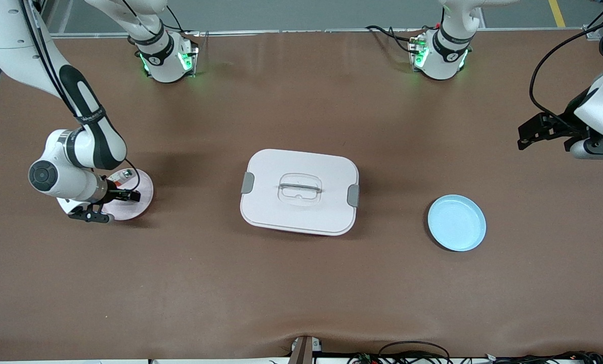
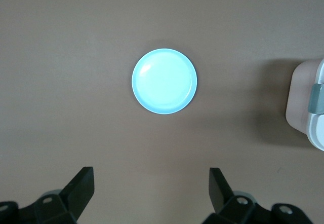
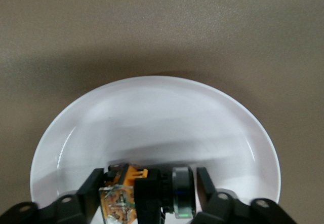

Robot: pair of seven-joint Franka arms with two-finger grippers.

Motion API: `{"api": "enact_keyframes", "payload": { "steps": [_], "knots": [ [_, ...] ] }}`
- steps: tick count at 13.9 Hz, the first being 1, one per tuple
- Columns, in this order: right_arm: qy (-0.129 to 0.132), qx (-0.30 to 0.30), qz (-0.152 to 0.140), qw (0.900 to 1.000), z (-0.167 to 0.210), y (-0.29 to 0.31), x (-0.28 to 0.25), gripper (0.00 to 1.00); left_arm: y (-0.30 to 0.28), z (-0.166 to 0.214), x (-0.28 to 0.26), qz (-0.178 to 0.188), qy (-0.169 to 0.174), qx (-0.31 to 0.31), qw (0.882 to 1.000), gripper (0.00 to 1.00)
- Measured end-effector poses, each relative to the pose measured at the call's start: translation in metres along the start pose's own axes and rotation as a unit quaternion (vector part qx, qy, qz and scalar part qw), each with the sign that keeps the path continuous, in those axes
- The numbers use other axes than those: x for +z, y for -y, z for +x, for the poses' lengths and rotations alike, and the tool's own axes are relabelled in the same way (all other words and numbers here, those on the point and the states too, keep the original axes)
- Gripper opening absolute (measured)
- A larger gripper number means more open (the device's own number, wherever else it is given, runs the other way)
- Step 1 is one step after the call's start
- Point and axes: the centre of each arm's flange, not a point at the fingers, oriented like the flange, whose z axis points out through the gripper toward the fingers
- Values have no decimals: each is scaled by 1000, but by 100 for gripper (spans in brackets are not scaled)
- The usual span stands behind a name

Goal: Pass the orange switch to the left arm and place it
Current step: 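Lower the right gripper and close it on the orange switch, then lift the switch over the box with the right gripper while the left gripper approaches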

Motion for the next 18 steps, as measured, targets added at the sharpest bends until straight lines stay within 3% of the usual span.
{"api": "enact_keyframes", "payload": {
  "steps": [4,7,9,14,18],
  "knots": [
    [10,3,-1,1000,1,-2,-2,72,0,0,0,0,0,0,1000,100],
    [52,16,2,999,8,-8,-21,72,0,0,0,0,0,0,1000,100],
    [85,38,28,995,16,-6,-43,72,0,0,0,0,0,0,1000,100],
    [160,118,80,977,20,17,-85,72,-14,0,-19,-39,-19,5,999,100],
    [209,182,108,955,19,67,-120,72,-30,-2,-38,-109,-30,6,994,100]
  ]
}}
